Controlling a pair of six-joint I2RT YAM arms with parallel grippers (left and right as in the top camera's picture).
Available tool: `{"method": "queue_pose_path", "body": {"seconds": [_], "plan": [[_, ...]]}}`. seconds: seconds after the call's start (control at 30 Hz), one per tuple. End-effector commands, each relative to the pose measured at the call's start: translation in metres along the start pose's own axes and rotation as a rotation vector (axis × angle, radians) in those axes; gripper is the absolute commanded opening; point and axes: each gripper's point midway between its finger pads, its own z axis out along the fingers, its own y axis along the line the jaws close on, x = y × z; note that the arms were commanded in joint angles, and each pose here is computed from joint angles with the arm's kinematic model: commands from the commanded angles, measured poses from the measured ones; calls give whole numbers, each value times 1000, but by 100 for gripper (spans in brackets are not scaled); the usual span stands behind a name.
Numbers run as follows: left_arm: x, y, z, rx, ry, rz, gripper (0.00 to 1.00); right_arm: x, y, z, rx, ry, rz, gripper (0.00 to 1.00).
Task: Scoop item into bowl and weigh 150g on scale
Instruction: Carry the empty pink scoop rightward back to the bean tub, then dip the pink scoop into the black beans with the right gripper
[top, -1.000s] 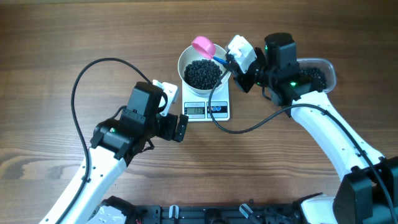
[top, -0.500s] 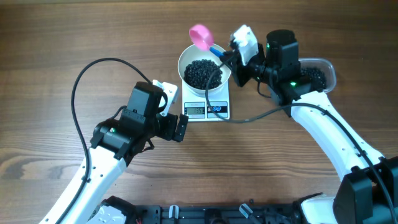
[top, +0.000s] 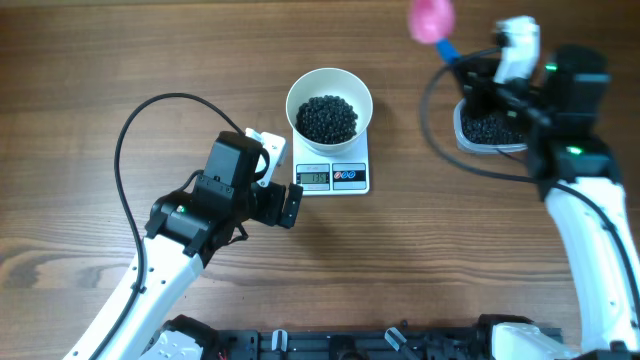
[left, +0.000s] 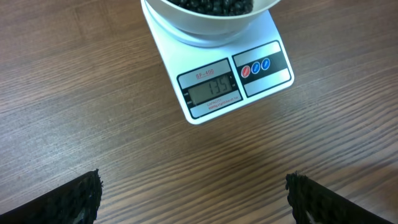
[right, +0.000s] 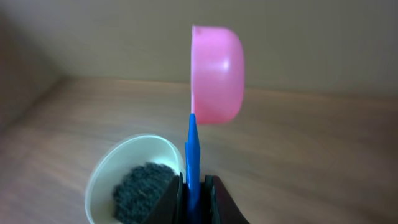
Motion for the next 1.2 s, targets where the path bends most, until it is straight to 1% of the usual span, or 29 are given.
{"method": "queue_pose_path", "body": {"seconds": [0.0,0.1,0.17,0.23,0.33,0.43,0.63,0.73,0.8,0.93,1.17], "plan": [[2,3,2,-8,6,8,100,18,-57,-28,209,57,121,4],[2,3,2,-8,6,8,100,50,-96,-50,374,162,198,4],[2,3,2,-8,6,8,100,69,-114,-66,456,236,190,4],[2,3,2,-8,6,8,100,79,-120,-73,477,291,142,4],[2,3,2,-8,6,8,100,87,-118,-75,452,354,30,4],[2,3,2,-8,6,8,100,89,-119,-73,440,372,-19,4],[2,3,2,-8,6,8,100,101,-127,-63,434,412,14,4],[2,3,2,-8,7,8,100,105,-128,-61,449,405,105,4],[2,3,2,-8,6,8,100,105,-129,-61,457,396,136,4],[2,3,2,-8,6,8,100,104,-134,-59,465,401,91,4],[2,3,2,-8,6,8,100,123,-141,-50,434,483,52,4]]}}
